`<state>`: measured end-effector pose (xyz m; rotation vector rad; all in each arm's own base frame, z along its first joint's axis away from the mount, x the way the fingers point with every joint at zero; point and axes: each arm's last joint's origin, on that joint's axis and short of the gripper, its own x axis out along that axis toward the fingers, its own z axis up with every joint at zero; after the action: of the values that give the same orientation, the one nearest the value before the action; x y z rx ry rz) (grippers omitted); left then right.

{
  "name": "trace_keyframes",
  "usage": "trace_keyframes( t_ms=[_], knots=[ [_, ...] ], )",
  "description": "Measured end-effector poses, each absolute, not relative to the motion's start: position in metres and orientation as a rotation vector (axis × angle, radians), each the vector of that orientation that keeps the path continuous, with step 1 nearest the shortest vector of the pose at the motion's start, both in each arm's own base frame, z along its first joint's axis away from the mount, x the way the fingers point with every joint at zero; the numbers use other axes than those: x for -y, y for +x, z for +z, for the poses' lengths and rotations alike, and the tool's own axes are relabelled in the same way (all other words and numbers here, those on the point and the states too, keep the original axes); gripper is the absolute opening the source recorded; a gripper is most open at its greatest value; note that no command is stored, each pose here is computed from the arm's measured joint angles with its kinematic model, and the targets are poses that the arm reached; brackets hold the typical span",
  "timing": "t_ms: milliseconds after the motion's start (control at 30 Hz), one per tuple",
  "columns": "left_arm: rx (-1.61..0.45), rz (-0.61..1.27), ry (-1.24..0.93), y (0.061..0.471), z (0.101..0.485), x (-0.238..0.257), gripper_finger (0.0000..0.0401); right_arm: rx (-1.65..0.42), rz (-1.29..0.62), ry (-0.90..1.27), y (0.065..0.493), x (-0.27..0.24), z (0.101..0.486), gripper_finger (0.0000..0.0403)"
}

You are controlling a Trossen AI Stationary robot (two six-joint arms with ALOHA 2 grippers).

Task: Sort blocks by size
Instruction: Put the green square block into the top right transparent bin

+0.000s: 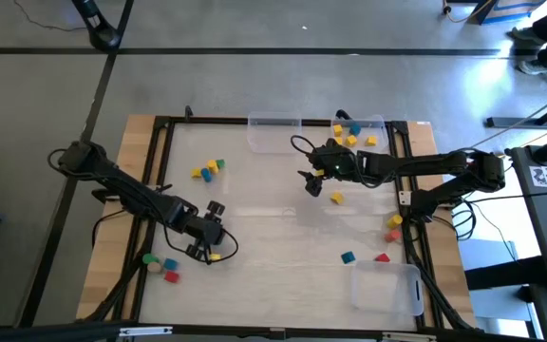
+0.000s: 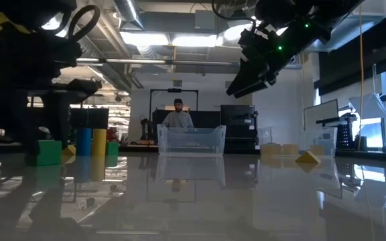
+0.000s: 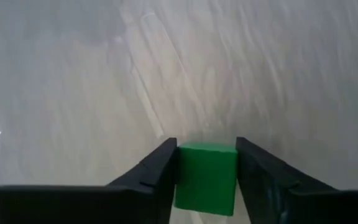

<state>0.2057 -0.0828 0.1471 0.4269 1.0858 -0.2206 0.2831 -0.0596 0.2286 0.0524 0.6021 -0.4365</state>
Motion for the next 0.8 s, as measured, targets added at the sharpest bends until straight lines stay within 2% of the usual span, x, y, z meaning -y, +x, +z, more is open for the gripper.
trace_keyframes(
  t_ms=[100, 467, 800],
  knots=[
    [-1.083, -0.217, 0.422, 0.206, 0.147, 0.083, 0.0115, -0.602, -0.436, 0.052, 0.283, 0.06, 0.229, 0.0294],
    [-0.967, -0.109, 0.292, 0.22, 0.168, 0.088, 0.0127, -0.598, -0.415, 0.059, 0.284, 0.059, 0.229, 0.0294],
    [-0.694, 0.065, 0.315, 0.25, 0.2, 0.079, 0.0128, -0.489, -0.182, 0.128, 0.291, 0.053, 0.237, 0.0294]
  ],
)
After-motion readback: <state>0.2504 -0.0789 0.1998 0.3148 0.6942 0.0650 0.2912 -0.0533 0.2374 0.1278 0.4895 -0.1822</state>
